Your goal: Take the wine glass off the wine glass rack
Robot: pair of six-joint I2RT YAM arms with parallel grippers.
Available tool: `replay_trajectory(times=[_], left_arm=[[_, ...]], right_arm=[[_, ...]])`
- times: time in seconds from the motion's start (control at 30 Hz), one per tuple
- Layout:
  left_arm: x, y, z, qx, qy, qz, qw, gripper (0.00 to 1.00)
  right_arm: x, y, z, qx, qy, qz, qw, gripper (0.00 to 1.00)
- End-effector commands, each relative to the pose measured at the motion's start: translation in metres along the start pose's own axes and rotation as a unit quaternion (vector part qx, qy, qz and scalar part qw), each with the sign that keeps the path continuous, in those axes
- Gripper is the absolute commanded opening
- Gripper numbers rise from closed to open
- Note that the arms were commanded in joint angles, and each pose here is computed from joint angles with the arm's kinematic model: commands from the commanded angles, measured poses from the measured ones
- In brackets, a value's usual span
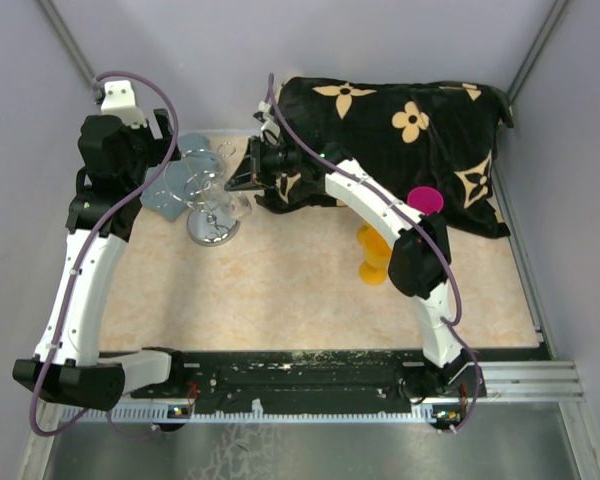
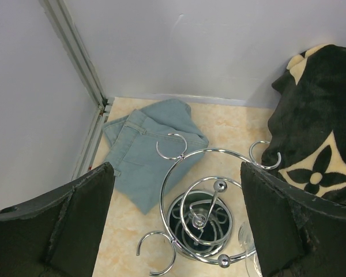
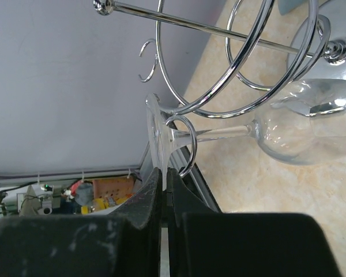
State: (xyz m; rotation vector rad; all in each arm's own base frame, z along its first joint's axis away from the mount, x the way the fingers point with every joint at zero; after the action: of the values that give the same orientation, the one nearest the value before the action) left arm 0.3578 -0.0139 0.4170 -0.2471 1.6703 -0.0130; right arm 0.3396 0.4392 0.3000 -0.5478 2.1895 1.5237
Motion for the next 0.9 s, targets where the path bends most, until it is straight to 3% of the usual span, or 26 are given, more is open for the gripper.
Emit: replay_trajectory(times=[0.0, 0.87], left_arm=[[-0.004, 0.0, 0.0, 0.003, -0.006, -0.003, 1.0, 0.94], [-0.007, -0.005, 0.003, 0.013, -0.003, -0.005, 1.0, 0.94]], right_arm=[[-0.014, 0.027, -0.013, -0.03, -0.031, -0.02, 0.999, 0.0], [-0.021, 0.038, -0.043, -0.045, -0.063, -0.01, 0.997, 0.0]])
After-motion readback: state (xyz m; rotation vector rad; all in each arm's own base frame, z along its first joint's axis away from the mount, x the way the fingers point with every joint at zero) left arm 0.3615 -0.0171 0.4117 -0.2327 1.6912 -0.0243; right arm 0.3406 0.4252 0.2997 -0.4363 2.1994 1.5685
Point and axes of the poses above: each gripper's point midway between its finger pads, its own z axis out along the fingers, its own y axis along the line the jaws close on, x = y × z, the point moved 3 cm from there along -z, back along the fingers, and after that the axes turned 9 degrees about -z, right-handed, at the moved point
